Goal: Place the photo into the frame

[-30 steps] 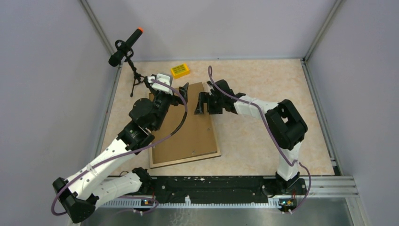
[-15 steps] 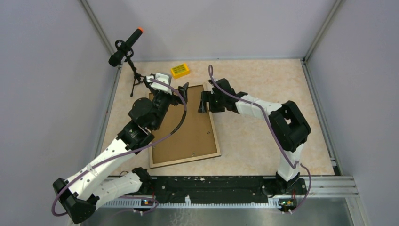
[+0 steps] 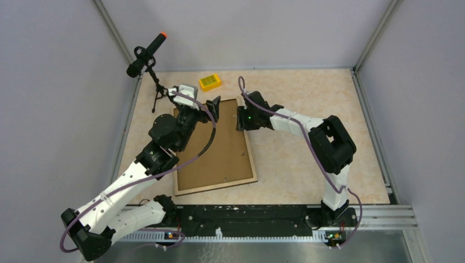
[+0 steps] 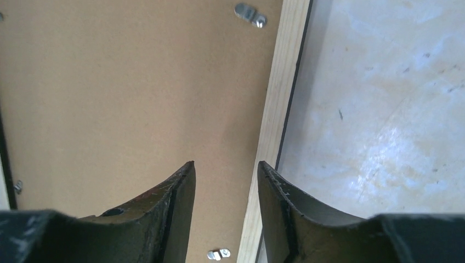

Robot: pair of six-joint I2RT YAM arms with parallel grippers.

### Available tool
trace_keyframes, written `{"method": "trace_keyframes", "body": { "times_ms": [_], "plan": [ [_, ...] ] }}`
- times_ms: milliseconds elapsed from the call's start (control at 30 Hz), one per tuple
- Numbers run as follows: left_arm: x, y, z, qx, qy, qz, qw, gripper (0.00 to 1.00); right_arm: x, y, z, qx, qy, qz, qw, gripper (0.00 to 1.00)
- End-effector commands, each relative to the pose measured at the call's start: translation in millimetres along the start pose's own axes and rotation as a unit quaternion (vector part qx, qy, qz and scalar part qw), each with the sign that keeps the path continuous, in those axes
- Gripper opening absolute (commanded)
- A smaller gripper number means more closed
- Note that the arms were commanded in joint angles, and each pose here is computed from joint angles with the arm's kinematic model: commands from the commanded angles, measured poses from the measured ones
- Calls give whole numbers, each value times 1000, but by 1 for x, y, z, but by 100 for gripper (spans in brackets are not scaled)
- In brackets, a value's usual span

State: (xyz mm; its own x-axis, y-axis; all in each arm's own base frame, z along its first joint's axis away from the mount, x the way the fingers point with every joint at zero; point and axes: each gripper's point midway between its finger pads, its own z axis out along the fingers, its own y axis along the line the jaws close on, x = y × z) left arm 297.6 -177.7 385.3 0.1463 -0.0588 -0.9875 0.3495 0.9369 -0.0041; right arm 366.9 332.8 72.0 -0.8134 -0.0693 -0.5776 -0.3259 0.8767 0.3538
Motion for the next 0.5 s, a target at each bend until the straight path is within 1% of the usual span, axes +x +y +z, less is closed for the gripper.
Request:
{"method": "trace_keyframes", "body": {
  "times_ms": [0,167,233,333,433,467],
  "plan": [
    [-19,-1,-5,8,-25,-28,999,99,15,3,-1,30,16,-15,999,44],
    [-22,-4,-8,19,-28,-36,999,99,35,-3,-13,63,28,-14,998,43],
    [-24,-5,-9,21,-30,-37,999,99,54,-8,-15,69,44,-8,997,44],
    [-27,-7,-11,27,-34,-57,997,99,76,-13,-17,79,62,-1,995,44],
    [-29,-8,-13,31,-36,-62,997,99,86,-14,-24,83,64,3,995,34],
    [-29,-8,-13,31,-36,-64,997,99,86,-16,-27,85,61,4,995,33]
  ]
}}
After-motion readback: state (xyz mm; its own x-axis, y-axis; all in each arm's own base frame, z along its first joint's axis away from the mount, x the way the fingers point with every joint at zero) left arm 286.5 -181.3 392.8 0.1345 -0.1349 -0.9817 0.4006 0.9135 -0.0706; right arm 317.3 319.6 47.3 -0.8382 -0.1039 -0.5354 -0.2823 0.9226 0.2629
